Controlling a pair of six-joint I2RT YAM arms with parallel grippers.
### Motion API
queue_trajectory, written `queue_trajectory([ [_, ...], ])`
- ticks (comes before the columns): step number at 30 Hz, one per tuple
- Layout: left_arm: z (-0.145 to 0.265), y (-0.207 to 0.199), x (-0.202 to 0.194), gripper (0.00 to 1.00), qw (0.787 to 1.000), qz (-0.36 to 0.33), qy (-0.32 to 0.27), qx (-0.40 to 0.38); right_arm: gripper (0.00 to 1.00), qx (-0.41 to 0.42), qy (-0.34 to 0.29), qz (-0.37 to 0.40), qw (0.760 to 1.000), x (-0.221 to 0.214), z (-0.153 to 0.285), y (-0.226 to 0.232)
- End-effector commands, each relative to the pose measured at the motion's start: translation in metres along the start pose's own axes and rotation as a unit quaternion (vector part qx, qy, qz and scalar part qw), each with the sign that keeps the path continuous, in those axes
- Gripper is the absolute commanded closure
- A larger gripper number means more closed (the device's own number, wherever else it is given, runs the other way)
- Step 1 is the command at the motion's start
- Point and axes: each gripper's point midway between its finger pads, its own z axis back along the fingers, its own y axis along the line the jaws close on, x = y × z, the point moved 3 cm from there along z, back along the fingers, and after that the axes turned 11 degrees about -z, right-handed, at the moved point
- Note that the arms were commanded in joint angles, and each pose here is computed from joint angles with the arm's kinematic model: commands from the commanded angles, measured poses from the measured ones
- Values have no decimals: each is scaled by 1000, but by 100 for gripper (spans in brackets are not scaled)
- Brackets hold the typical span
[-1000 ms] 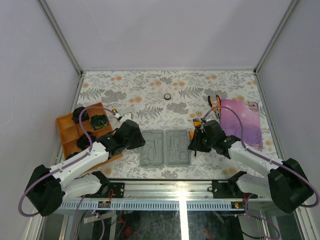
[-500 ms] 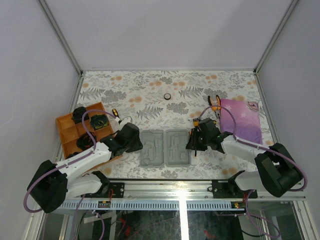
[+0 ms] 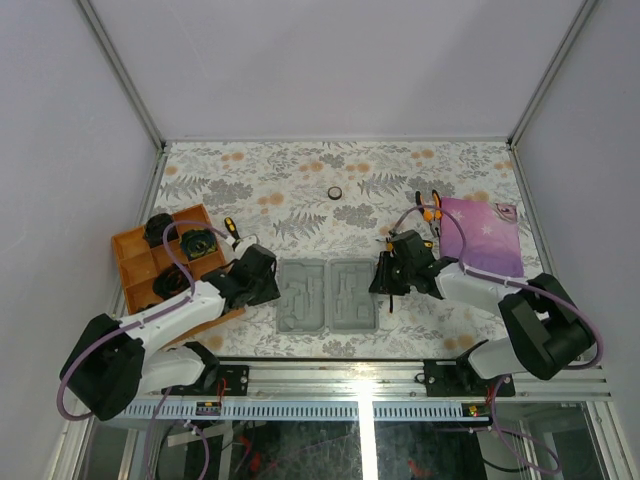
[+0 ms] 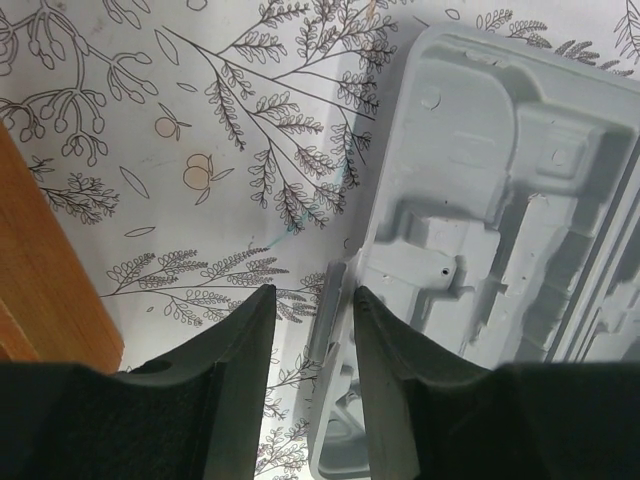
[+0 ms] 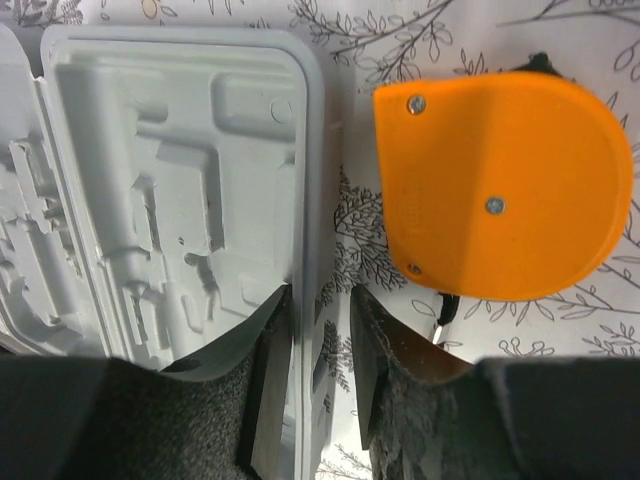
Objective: Sort the tools into containers
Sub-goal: Open the storage box at the center of the board.
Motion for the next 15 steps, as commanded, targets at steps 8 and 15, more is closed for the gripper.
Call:
queue_trajectory([
  [8, 31, -13, 49, 57, 997, 13, -78, -24, 65, -5, -67, 62, 996, 51, -8, 30],
  [15, 48, -13, 69, 46, 994, 23, -102, -25, 61, -6, -98, 106, 990, 83, 1, 51],
])
